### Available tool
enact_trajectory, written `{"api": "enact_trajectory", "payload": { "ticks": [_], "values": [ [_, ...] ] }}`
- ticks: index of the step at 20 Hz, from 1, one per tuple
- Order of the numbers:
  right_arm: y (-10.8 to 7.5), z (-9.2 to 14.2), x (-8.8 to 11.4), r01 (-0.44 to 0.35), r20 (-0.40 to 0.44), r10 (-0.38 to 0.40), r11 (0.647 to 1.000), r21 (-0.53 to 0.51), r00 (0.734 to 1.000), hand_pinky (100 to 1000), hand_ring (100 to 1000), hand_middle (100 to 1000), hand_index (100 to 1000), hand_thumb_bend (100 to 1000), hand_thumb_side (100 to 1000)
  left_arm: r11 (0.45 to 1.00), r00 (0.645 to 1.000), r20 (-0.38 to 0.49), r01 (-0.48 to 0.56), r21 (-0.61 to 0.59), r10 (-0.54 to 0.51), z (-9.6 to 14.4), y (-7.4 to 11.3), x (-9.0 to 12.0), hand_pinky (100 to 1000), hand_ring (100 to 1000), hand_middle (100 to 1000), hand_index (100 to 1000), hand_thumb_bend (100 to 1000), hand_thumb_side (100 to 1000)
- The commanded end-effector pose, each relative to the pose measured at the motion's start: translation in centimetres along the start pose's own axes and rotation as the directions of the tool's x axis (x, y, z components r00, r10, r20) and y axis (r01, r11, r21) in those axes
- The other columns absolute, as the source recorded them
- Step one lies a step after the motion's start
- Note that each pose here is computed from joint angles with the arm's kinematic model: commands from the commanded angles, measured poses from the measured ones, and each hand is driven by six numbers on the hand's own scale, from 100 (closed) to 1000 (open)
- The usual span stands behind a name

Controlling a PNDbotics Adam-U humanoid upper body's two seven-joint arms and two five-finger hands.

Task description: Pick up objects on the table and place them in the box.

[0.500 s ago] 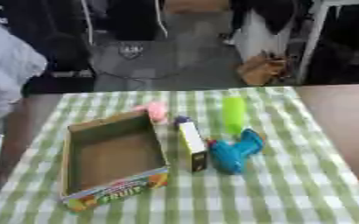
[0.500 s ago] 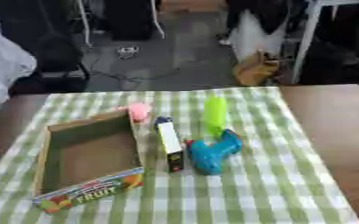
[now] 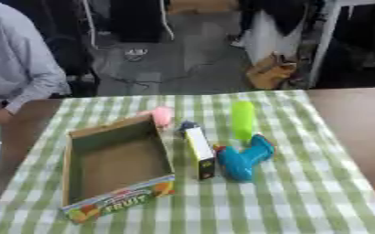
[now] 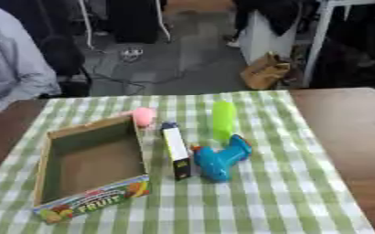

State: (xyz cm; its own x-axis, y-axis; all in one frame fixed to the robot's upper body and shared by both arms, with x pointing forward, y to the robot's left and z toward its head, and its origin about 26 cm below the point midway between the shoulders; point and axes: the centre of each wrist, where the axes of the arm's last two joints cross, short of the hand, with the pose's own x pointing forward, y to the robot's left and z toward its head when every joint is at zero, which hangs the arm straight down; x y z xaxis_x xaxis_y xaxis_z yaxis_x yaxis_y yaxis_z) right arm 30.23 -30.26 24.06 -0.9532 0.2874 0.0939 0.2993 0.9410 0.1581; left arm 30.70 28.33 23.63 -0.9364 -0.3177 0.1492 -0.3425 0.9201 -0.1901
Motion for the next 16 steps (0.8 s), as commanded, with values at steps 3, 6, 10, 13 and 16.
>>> {"api": "enact_trajectory", "payload": {
  "ticks": [3, 6, 10, 13, 16],
  "values": [
    [-0.2, -1.2, 0.4, 0.001, 0.046, -0.002, 1.000, 0.017, 0.999, 871, 881, 896, 911, 100, 1000, 1.000, 0.999, 0.035, -0.006, 0.003, 0.005, -0.9, -0.1, 0.3, 795, 843, 904, 953, 120, 1000],
    [-0.1, -1.9, 0.4, -0.017, 0.036, 0.015, 0.998, 0.055, 0.999, 870, 880, 891, 911, 100, 1000, 1.000, 0.999, 0.034, -0.007, 0.002, 0.007, -0.9, -0.1, 0.3, 795, 843, 904, 953, 121, 1000],
    [0.1, -4.0, 0.7, -0.131, -0.010, 0.138, 0.960, 0.246, 0.990, 866, 879, 861, 889, 100, 1000, 1.000, 1.000, 0.029, -0.009, -0.004, 0.010, -0.8, -0.1, 0.3, 795, 842, 904, 953, 119, 1000],
    [0.2, -5.9, 1.0, -0.244, 0.000, 0.270, 0.870, 0.428, 0.963, 874, 888, 871, 893, 100, 1000, 1.000, 1.000, 0.026, -0.010, -0.009, 0.010, -0.7, -0.1, 0.3, 795, 842, 904, 952, 118, 1000],
    [0.6, -7.7, 1.5, -0.369, 0.094, 0.411, 0.664, 0.651, 0.907, 880, 895, 875, 894, 100, 1000, 1.000, 1.000, 0.022, -0.012, -0.014, 0.012, -0.7, -0.2, 0.3, 795, 842, 904, 952, 118, 1000]
  ]
}}
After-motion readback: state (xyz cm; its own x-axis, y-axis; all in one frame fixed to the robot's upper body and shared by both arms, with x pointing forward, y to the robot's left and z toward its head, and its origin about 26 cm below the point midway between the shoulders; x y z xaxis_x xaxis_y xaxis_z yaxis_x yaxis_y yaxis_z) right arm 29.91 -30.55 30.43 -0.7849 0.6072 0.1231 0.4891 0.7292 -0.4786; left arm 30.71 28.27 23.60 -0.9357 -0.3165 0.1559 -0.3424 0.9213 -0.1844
